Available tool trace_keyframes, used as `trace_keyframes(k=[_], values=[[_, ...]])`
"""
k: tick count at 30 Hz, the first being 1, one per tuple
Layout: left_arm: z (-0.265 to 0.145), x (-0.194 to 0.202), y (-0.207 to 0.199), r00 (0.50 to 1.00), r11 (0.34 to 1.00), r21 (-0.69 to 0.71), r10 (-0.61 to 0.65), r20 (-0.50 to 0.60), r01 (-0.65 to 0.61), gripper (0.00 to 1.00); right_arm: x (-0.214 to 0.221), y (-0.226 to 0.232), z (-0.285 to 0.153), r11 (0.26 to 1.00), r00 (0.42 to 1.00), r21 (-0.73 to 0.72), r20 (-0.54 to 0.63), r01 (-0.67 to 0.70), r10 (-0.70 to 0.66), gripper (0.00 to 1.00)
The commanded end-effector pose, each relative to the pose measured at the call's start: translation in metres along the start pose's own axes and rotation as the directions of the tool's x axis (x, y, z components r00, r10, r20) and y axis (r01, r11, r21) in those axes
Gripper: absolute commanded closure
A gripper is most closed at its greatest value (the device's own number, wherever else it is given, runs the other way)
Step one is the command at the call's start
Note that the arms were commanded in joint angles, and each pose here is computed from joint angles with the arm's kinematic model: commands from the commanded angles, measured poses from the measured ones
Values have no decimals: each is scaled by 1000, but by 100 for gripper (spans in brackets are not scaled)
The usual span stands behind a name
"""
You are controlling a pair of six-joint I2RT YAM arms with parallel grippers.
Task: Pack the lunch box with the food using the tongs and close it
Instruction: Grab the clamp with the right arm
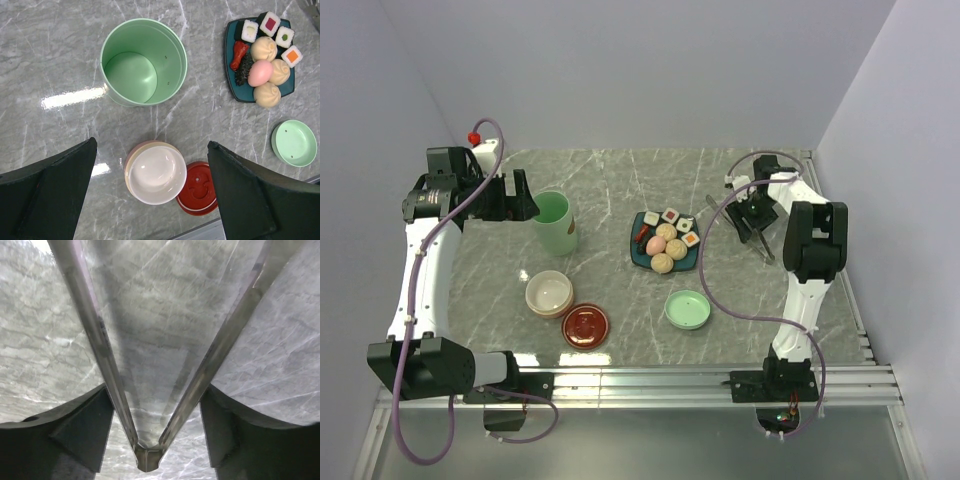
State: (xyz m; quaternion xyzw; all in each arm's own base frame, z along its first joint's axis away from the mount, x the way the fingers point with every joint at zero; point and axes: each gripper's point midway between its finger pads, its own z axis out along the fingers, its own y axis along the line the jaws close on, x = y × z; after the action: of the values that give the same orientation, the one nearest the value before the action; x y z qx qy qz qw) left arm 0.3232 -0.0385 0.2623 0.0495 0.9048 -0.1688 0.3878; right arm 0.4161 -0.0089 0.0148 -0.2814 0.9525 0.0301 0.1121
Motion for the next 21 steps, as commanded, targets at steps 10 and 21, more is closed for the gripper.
trace_keyframes(k=[10, 21], values=[[-11, -16, -9, 998, 998, 36, 52, 29, -53, 2, -48, 30, -102, 997, 956, -75, 293, 3, 19, 35], [-24, -33, -30, 989, 985, 124, 108, 97, -120, 2, -61, 66, -188, 989, 893, -135, 449, 58, 9, 39]])
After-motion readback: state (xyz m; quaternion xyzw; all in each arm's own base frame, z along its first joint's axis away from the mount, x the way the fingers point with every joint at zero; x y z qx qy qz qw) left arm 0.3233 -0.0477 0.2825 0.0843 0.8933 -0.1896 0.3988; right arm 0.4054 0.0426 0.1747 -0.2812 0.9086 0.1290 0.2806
